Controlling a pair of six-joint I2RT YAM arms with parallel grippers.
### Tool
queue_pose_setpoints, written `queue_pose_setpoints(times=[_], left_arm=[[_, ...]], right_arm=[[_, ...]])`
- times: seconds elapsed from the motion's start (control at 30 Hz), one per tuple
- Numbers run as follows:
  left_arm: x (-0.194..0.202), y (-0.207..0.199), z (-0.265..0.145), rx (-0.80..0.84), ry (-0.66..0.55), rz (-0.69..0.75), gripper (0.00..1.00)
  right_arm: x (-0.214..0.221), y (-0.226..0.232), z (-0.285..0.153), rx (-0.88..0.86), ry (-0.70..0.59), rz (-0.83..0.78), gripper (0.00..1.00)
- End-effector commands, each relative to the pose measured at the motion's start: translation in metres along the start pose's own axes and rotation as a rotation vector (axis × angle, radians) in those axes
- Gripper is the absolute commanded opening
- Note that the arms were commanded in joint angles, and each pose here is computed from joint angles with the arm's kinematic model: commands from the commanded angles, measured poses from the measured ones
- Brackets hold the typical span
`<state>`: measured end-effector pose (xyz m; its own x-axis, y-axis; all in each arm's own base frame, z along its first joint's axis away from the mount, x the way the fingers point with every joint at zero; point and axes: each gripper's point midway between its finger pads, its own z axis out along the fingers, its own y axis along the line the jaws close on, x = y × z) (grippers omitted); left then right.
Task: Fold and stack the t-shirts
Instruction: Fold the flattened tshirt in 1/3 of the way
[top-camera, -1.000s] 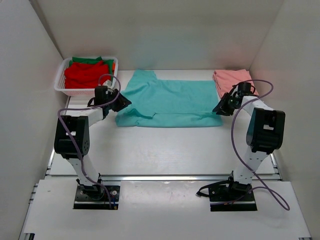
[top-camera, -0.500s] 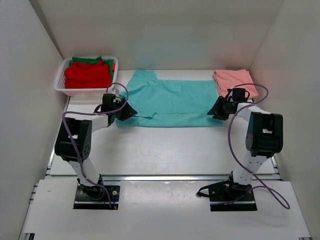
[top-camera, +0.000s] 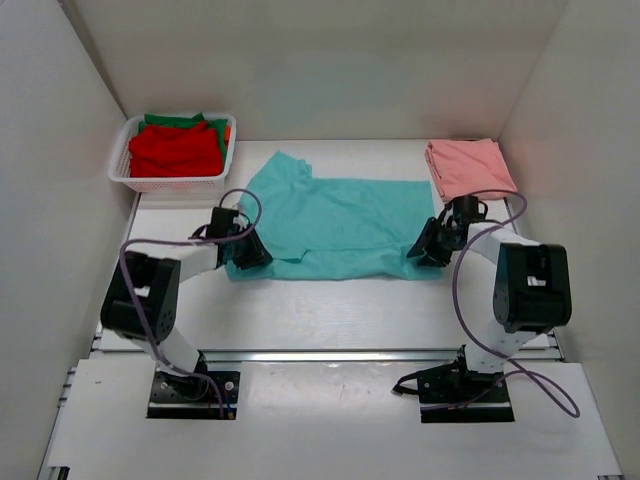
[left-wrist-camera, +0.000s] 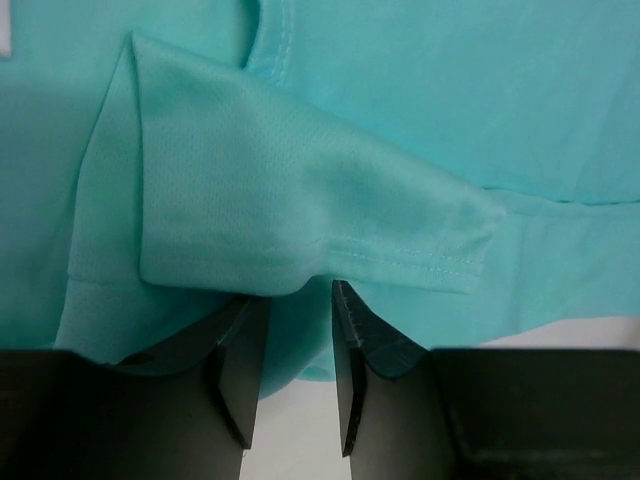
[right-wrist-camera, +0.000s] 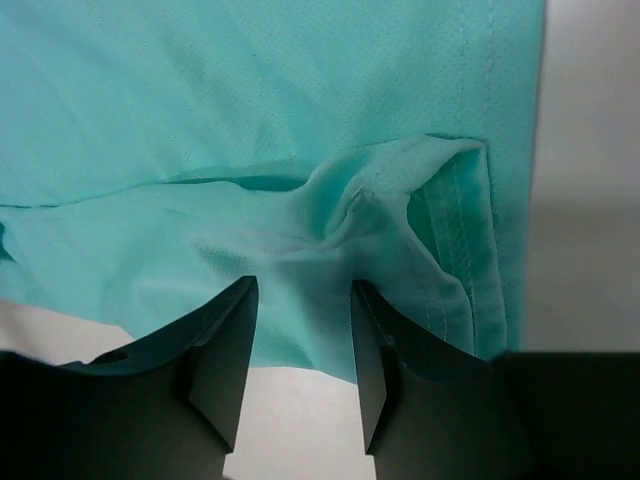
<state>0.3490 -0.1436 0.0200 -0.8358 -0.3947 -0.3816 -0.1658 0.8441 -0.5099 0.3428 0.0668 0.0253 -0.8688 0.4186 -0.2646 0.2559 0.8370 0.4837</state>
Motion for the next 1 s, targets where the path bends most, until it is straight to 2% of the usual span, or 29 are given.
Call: queue_pose_setpoints(times=[0.0, 0.03, 0.1, 0.17, 0.2, 0.33, 0.4, 0.43, 0.47, 0.57, 0.6, 0.67, 0.8, 0.83, 0.9, 0.97], left_arm=[[0.087, 0.045, -0.028, -0.135, 0.178, 0.021, 0.43], [0.088, 0.036, -0.036, -0.103, 0.161, 0.037, 0.42], [0.121, 0.051, -0.049, -0.12, 0.192, 0.026, 0.42], [0.127, 0.047, -0.065, -0.077, 0.145, 0.032, 0.42], [0.141, 0.056, -0.07, -0.096, 0.168, 0.026, 0.42], [0.119, 0.052, -0.108, -0.052, 0.018, -0.011, 0.4], [0.096, 0.037, -0.131, 0.012, -0.103, -0.012, 0.33], [0.086, 0.026, -0.142, 0.041, -0.132, -0.022, 0.31], [0.079, 0.02, -0.149, 0.06, -0.161, -0.025, 0.29], [0.052, -0.031, -0.168, 0.202, -0.209, 0.004, 0.3], [0.053, -0.036, -0.162, 0.205, -0.175, 0.001, 0.3], [0.033, -0.057, -0.153, 0.227, -0.181, 0.034, 0.28], [-0.01, -0.058, -0.126, 0.146, -0.203, 0.062, 0.35], [-0.027, -0.055, -0.115, 0.122, -0.216, 0.065, 0.44], [-0.07, -0.062, -0.11, 0.1, -0.28, 0.084, 0.55], [-0.098, -0.055, -0.082, 0.012, -0.282, 0.12, 0.61]], right_arm=[[0.074, -0.033, -0.013, 0.148, 0.178, 0.05, 0.4], [0.091, -0.038, -0.017, 0.164, 0.205, 0.058, 0.41], [0.098, -0.037, -0.031, 0.16, 0.174, 0.061, 0.42], [0.115, -0.035, -0.039, 0.173, 0.178, 0.038, 0.46], [0.119, -0.035, -0.046, 0.178, 0.168, 0.031, 0.47], [0.123, -0.035, -0.076, 0.195, 0.116, -0.004, 0.51], [0.114, -0.032, -0.093, 0.185, 0.071, -0.01, 0.5], [0.099, -0.027, -0.104, 0.168, 0.011, -0.01, 0.51], [0.096, -0.026, -0.11, 0.163, 0.004, -0.013, 0.5], [0.055, -0.003, -0.129, 0.111, -0.106, -0.075, 0.55], [0.044, 0.001, -0.128, 0.109, -0.136, -0.09, 0.56], [0.02, 0.009, -0.123, 0.092, -0.157, -0.102, 0.59], [-0.026, 0.013, -0.104, 0.085, -0.186, -0.089, 0.63], [-0.038, 0.013, -0.095, 0.091, -0.185, -0.081, 0.64], [-0.059, 0.011, -0.079, 0.108, -0.177, -0.083, 0.66], [-0.087, 0.015, -0.073, 0.112, -0.205, -0.078, 0.67]])
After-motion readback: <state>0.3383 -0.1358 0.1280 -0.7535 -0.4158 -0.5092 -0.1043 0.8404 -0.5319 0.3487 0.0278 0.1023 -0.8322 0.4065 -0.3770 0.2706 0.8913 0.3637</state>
